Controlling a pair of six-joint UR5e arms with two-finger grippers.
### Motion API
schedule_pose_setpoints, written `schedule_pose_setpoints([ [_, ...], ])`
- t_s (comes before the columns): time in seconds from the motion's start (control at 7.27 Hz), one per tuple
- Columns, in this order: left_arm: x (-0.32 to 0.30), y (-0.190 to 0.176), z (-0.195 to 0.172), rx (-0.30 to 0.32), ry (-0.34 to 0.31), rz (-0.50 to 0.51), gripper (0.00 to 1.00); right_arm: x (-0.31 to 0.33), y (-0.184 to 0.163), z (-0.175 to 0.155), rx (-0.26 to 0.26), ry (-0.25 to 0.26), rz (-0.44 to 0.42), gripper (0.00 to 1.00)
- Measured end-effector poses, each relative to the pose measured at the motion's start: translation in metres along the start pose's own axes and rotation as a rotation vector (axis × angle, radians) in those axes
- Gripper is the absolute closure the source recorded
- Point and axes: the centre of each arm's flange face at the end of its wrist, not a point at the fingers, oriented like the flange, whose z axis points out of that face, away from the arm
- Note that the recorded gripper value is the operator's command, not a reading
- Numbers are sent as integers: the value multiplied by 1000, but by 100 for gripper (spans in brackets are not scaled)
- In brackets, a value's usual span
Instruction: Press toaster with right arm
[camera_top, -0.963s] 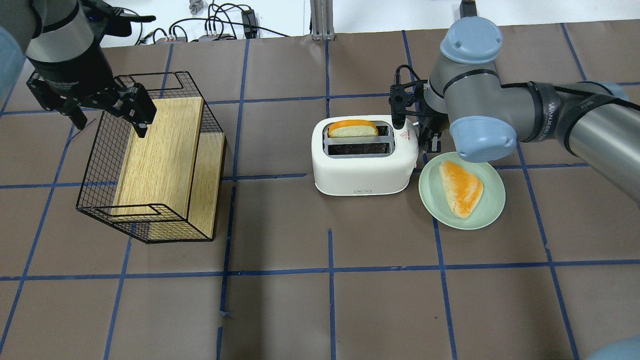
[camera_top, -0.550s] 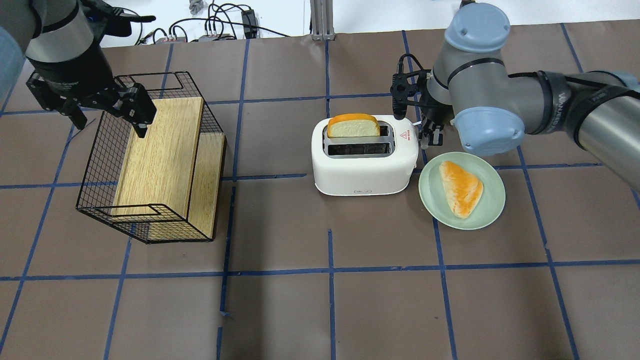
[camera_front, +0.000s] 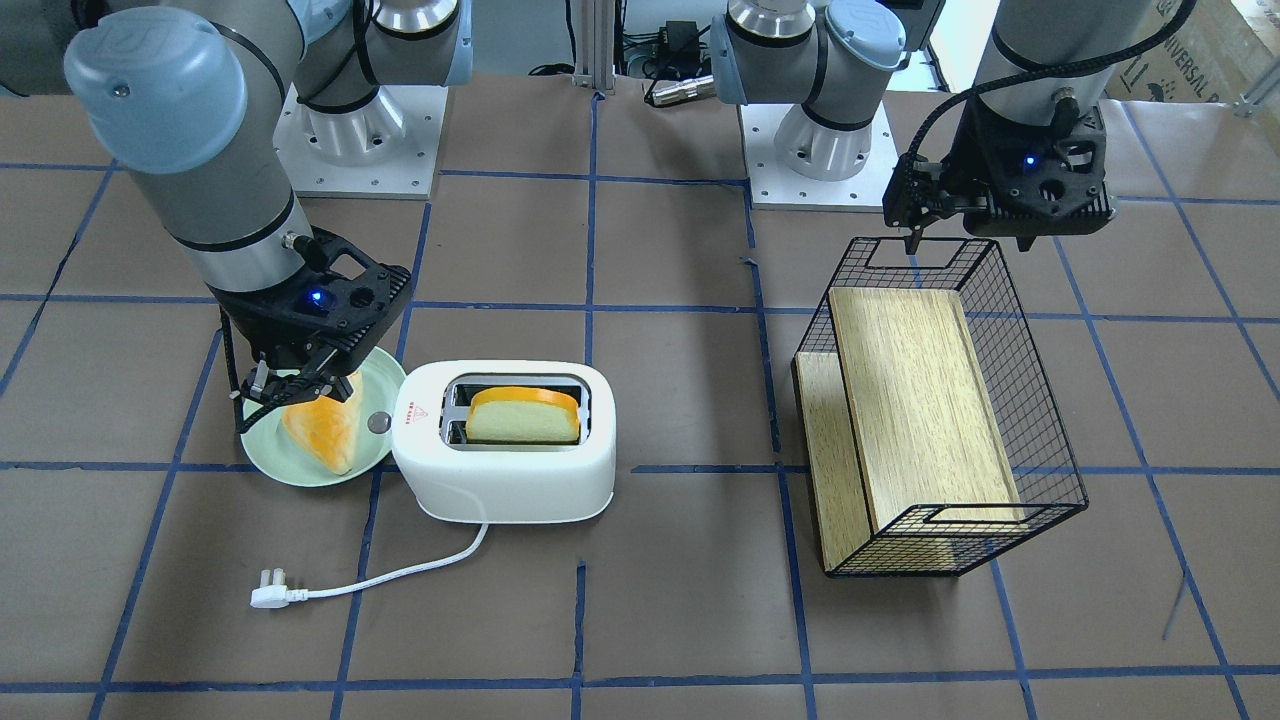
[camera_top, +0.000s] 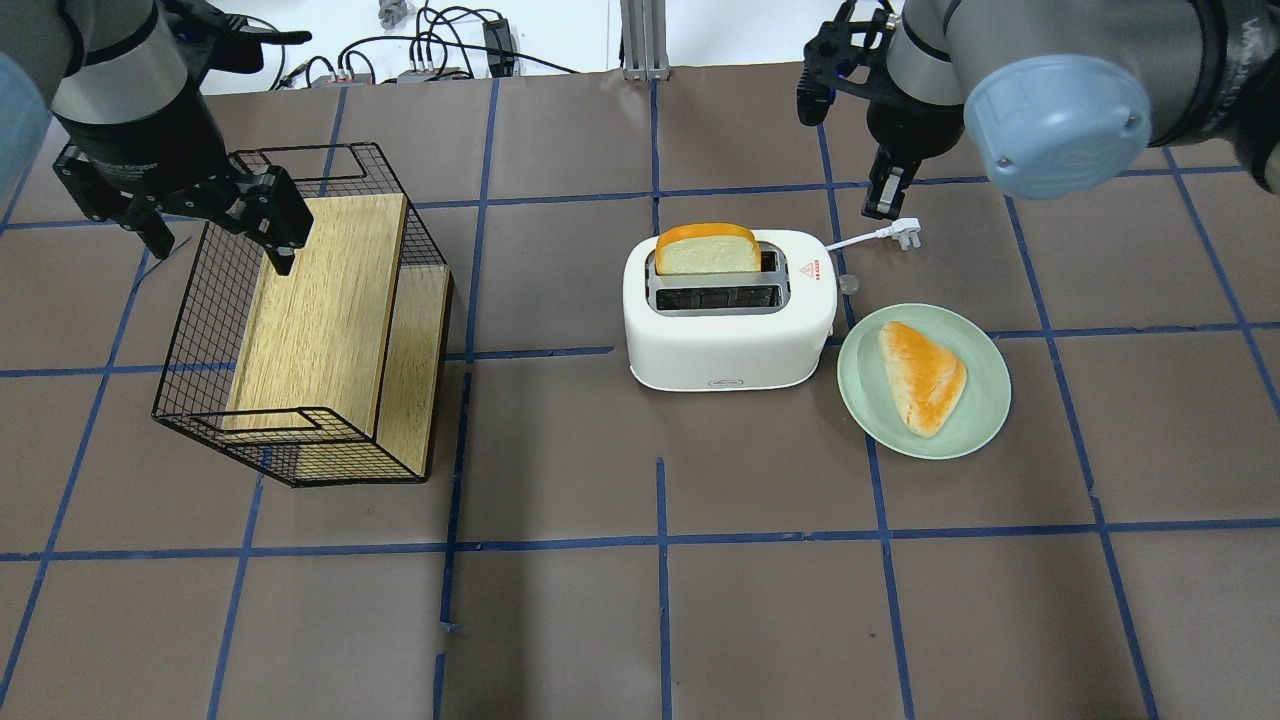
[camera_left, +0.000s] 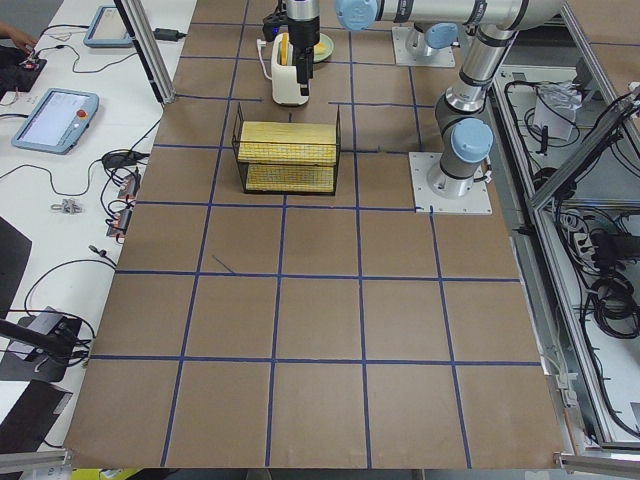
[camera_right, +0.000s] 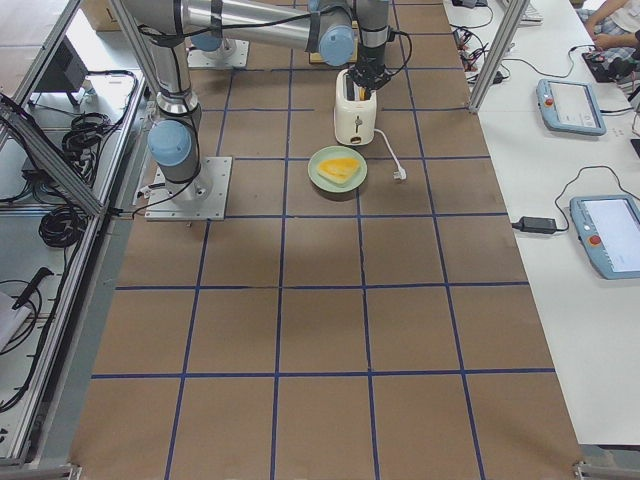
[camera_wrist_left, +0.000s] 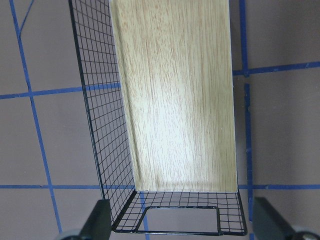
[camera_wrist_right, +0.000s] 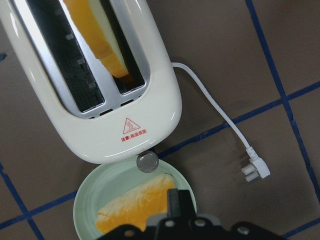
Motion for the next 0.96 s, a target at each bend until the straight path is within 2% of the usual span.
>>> schedule_pose_setpoints([
  [0.41, 0, 0, 0, 0, 0, 0, 0, -3, 3, -13, -1, 5, 344, 87],
  [0.83, 0, 0, 0, 0, 0, -1, 0, -10, 7, -29, 19, 8, 732, 65],
  [0.96, 0, 0, 0, 0, 0, -1, 0, -10, 7, -33, 7, -2, 829, 45],
])
